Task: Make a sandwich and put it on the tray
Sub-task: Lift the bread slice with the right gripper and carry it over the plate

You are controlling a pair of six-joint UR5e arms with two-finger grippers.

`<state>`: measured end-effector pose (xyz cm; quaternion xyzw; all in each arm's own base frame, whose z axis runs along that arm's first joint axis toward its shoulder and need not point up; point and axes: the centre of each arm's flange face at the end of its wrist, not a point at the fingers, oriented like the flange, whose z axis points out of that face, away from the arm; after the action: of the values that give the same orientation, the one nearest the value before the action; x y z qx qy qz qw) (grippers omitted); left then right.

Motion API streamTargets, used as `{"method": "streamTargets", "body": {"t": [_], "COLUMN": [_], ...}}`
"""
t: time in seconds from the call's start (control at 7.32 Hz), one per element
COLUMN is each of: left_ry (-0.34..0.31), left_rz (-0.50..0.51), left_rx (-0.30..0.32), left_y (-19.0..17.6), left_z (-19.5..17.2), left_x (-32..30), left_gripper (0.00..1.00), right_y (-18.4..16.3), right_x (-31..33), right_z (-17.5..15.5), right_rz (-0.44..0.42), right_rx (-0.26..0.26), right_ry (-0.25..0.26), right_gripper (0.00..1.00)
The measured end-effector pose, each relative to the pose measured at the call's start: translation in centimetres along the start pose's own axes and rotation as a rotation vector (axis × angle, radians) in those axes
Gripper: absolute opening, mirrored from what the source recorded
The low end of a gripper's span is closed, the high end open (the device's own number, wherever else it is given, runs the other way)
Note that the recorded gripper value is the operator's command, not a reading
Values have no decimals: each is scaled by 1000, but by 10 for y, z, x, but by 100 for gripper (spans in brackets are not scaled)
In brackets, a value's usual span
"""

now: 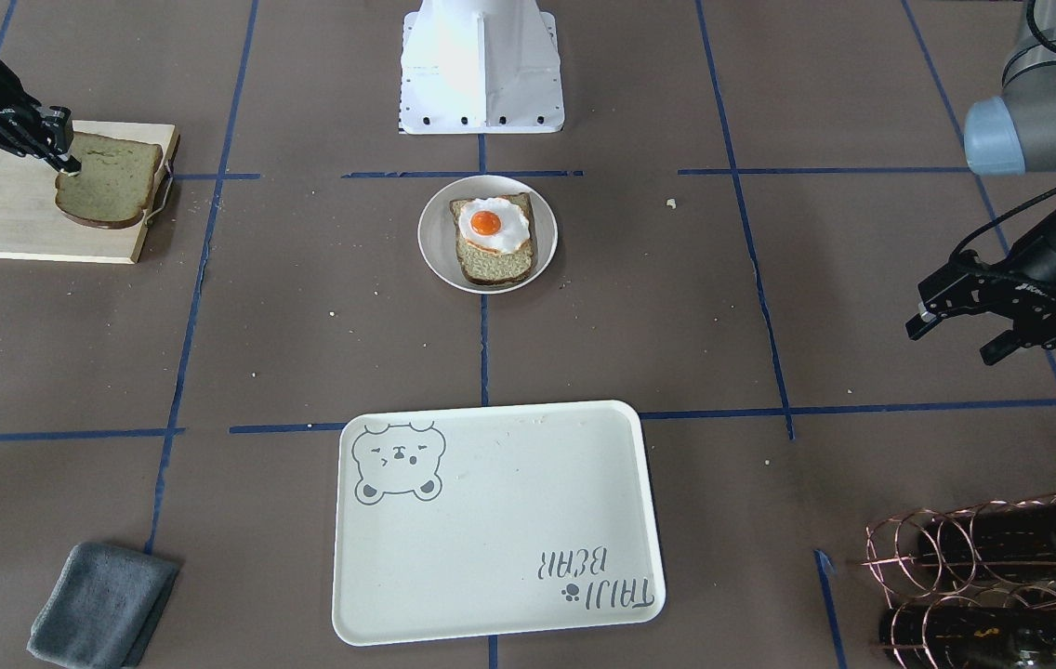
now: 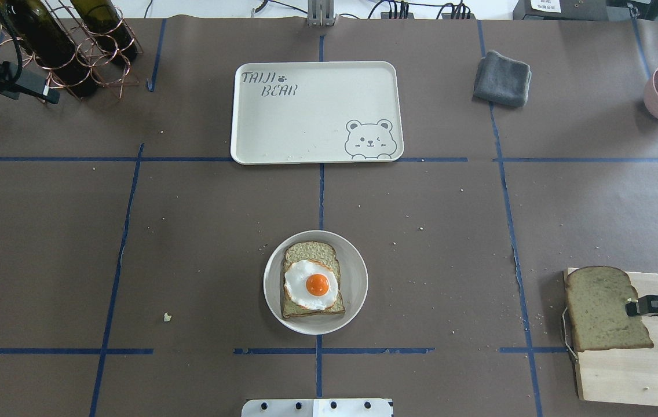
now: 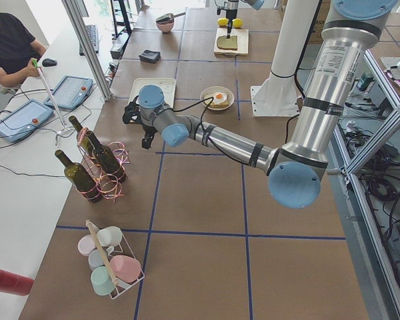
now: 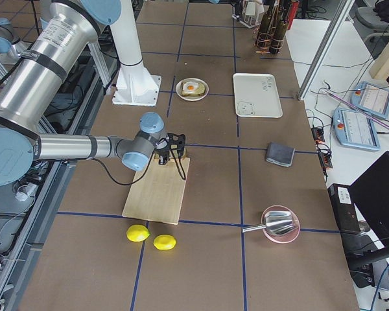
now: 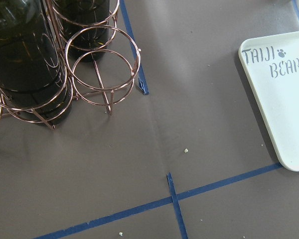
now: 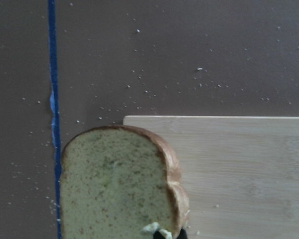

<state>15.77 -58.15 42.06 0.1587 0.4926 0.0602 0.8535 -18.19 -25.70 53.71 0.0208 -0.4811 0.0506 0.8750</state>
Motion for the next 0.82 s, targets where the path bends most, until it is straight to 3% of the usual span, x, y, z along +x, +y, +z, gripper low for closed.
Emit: {"method": "streamTargets", "body": {"t": [0.41,0.55,0.82], "left_ry": [0,0,-1], "left_rz": [-7,-7,-8], "left_rx": [1,1,-1], "left_y": [0,0,0], "left_z": [0,0,1], "left_x": [0,0,0], "left_gripper": [100,100,100], "right_y": [-56,-77,-118], "right_x": [-69,-105,-205], "right_z": [-25,-24,-9], "right_rz": [-26,-48,-67], "right_rx": [-9,-5,-22], "right_ry": [-216,-261,-300], "right_gripper": [0,0,0]}}
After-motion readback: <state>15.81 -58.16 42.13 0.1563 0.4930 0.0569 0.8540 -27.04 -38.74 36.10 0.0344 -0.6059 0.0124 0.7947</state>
